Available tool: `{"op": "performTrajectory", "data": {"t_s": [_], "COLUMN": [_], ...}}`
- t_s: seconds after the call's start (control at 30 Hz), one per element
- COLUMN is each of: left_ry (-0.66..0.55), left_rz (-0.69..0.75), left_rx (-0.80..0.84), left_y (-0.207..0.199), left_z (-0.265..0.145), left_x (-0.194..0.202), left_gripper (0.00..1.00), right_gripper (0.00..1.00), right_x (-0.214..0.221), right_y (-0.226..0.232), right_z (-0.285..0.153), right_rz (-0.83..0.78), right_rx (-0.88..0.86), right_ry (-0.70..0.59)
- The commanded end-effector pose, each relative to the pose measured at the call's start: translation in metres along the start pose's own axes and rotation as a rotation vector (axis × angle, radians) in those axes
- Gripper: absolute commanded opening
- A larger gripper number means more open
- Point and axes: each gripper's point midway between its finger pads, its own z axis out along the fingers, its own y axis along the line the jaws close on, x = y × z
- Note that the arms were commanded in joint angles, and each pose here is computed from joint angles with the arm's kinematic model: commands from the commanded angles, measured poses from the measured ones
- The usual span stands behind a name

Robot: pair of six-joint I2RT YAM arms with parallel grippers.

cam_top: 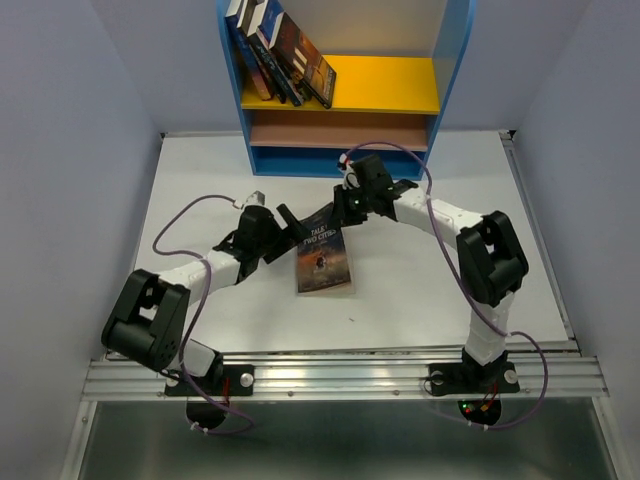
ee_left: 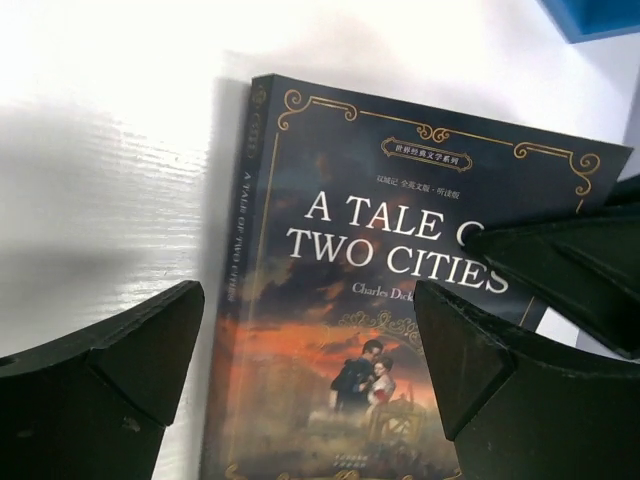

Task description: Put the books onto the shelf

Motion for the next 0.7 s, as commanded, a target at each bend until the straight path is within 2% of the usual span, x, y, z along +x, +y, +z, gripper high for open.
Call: {"op": "performTrajectory", "data": {"t_s": [0.0, 0.17, 0.3, 0.67], "left_ry": [-0.090, -0.114, -0.076, -0.066], "left_rz": [0.149, 0.265, 0.293, 0.454], "left_rx": [0.138, 0.251, 0.321, 0.790], "left_y": [-0.024, -0.039, -0.045, -0.106], "left_z": [-0.026, -0.046, -0.049, -0.098], "left_x": [-0.017, -0.018, -0.007, 0.016], "left_gripper": [0.99, 0.99, 0.99, 0.99], "right_gripper": [0.01, 0.01, 0.01, 0.01], "right_x": [-0.046, -0.047, -0.048, -0.053], "right_y": [0.048, 0.079, 0.094, 0.131], "right_z": [-0.059, -0.092, -0.114, -0.168], "right_rz": [-0.101, -0.160, -0.216, -0.306], "right_rx": [-0.210, -0.408, -0.486, -0.659], "right_ry": [-0.150, -0.146, -0.161, -0.214]}}
